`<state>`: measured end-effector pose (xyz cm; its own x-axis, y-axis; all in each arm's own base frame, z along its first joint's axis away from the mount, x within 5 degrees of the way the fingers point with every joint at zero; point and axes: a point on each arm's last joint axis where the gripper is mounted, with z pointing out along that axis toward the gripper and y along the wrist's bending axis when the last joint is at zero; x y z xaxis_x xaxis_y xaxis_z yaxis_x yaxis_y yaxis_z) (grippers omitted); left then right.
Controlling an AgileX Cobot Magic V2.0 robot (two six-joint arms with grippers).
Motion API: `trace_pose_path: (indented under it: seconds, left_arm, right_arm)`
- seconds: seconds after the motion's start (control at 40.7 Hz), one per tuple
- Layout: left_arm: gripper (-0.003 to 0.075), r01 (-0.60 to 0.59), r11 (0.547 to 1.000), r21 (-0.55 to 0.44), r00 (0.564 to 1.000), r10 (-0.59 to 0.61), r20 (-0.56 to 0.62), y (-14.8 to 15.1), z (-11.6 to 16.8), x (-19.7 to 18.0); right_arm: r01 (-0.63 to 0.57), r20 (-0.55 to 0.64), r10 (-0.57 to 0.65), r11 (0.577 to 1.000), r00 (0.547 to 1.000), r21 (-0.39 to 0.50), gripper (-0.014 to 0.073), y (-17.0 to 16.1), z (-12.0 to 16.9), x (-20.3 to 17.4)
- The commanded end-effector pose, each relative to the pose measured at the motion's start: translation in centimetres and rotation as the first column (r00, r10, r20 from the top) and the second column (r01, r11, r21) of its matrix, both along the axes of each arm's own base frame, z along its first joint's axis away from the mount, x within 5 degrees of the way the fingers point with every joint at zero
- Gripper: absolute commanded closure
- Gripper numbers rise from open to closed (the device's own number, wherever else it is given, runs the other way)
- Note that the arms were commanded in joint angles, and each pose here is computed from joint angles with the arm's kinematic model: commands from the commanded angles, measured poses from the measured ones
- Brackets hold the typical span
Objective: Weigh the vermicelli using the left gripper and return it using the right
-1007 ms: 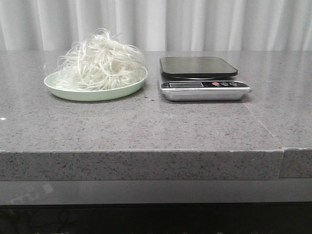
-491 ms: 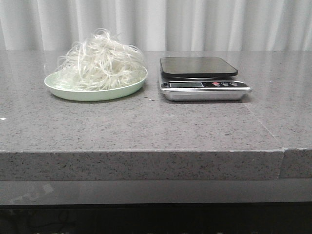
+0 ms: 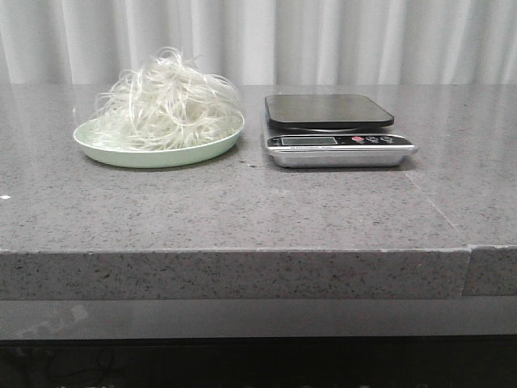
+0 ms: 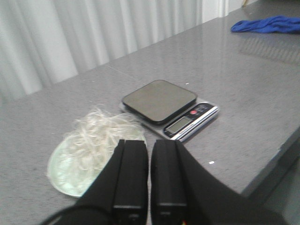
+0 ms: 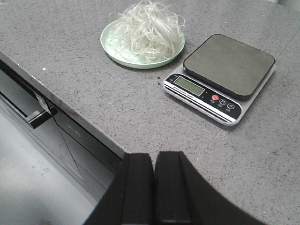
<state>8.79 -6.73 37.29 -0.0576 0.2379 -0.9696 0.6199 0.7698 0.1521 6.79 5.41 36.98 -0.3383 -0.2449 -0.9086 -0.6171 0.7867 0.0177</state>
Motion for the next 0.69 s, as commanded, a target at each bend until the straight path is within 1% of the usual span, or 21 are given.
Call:
trace_pose_path:
  seconds: [0.0,0.098,0.147,0.172,0.221,0.246,0.344,0.393,0.516,0.663]
  left_arm:
    - [0.0574,-0.043,0.999,-0.015,0.989,0.045,0.141,0.5,0.9,0.3]
    - [0.0574,-0.135,0.991,-0.018,0.98,0.136,0.143,1.6,-0.9,0.4]
    - [0.0574,-0.197,0.98,-0.022,0.97,0.198,0.138,2.4,-2.3,0.4]
    - [0.0574,-0.218,0.975,-0.038,0.964,0.221,0.147,2.7,-2.8,0.2]
    - [0.0574,-0.268,0.962,-0.054,0.948,0.273,0.162,3.4,-4.0,-0.1]
    - [0.0574,-0.301,0.952,-0.057,0.937,0.306,0.167,3.8,-5.1,-0.3]
    - [0.0574,-0.373,0.922,-0.108,0.896,0.388,0.216,4.8,-7.8,-1.3]
    - [0.0574,-0.402,0.904,-0.145,0.876,0.426,0.227,5.3,-9.1,-2.0]
    - [0.0574,-0.462,0.861,-0.214,0.841,0.502,0.204,5.9,-12.6,-2.9]
    - [0.0574,-0.495,0.821,-0.283,0.813,0.553,0.184,6.3,-14.9,-3.2]
  right_arm:
    - [0.005,0.068,-0.007,0.999,0.998,0.041,0.0435,0.0,1.2,0.2]
    - [0.005,0.068,-0.007,0.999,0.998,0.041,0.0435,0.0,1.2,0.2]
    - [0.005,0.068,-0.007,0.999,0.998,0.041,0.0435,0.0,1.2,0.2]
    - [0.005,0.068,-0.007,0.999,0.998,0.041,0.0435,0.0,1.2,0.2]
    - [0.005,0.068,-0.007,0.999,0.998,0.041,0.0435,0.0,1.2,0.2]
    - [0.005,0.068,-0.007,0.999,0.998,0.041,0.0435,0.0,1.2,0.2]
    - [0.005,0.068,-0.007,0.999,0.998,0.041,0.0435,0.0,1.2,0.2]
    - [0.005,0.068,-0.007,0.999,0.998,0.041,0.0435,0.0,1.2,0.2]
    - [0.005,0.068,-0.007,0.999,0.998,0.041,0.0435,0.0,1.2,0.2]
    - [0.005,0.068,-0.007,0.999,0.998,0.041,0.0435,0.0,1.2,0.2]
